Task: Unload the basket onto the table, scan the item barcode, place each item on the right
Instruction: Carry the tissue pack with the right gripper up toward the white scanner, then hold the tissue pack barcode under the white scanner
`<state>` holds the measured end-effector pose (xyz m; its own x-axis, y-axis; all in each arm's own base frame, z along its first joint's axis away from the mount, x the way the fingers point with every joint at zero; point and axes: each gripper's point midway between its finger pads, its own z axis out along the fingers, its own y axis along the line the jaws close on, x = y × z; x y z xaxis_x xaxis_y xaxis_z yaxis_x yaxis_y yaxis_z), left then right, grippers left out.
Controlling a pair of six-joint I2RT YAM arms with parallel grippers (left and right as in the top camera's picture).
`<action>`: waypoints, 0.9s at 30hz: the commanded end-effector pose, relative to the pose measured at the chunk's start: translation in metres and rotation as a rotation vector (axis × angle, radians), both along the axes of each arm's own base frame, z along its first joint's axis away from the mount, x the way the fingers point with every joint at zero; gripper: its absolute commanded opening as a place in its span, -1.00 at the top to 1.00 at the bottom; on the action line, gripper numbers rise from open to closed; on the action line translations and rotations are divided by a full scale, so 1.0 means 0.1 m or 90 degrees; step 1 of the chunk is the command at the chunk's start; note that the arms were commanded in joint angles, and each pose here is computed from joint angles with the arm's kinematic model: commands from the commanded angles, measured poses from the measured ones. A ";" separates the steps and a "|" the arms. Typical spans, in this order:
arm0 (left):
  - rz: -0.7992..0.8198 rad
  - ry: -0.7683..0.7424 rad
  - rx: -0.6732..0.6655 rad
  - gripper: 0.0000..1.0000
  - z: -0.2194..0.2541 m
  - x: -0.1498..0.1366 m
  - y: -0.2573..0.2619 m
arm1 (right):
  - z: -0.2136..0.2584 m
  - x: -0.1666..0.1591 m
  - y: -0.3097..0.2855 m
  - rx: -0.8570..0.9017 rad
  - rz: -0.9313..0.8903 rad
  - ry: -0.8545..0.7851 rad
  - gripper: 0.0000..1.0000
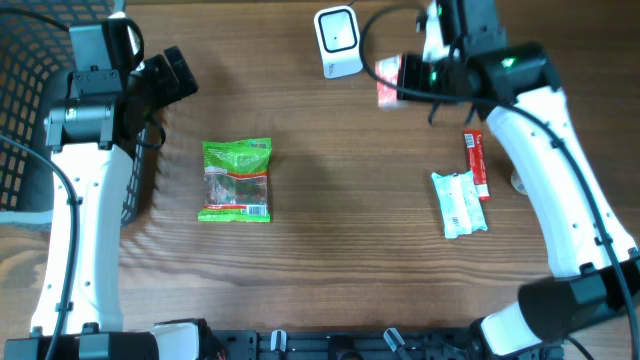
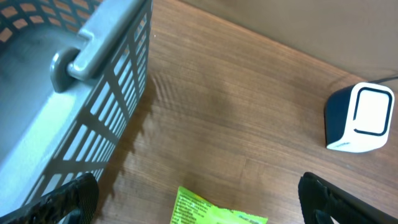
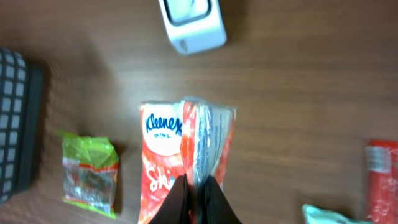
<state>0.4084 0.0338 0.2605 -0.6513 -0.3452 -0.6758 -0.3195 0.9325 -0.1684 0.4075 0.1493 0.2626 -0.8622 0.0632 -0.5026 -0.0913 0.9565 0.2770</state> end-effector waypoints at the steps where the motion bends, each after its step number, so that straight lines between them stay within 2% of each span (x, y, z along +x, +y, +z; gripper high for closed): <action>1: -0.001 -0.010 0.005 -1.00 0.06 0.00 0.02 | 0.60 0.34 -0.01 -0.066 -0.022 -0.110 0.92; 4: -0.001 -0.010 0.005 -1.00 0.06 0.00 0.02 | 0.53 0.60 0.16 -0.125 -0.005 -0.142 0.91; 10: -0.001 -0.010 0.005 -1.00 0.06 0.00 0.02 | -0.59 1.31 0.53 -0.393 0.051 -0.168 0.92; 15: -0.001 -0.010 0.005 -1.00 0.06 0.00 0.02 | -1.01 1.65 0.71 -0.545 0.051 -0.231 0.91; 20: -0.001 -0.010 0.005 -1.00 0.06 0.00 0.02 | -1.24 1.75 0.84 -0.543 0.056 -0.247 0.91; 25: -0.001 -0.010 0.005 -1.00 0.06 0.00 0.02 | -1.67 1.79 0.95 -0.525 0.092 -0.224 0.91; 27: -0.001 -0.010 0.005 -1.00 0.06 0.00 0.02 | -1.68 1.79 0.96 -0.523 0.093 -0.223 0.91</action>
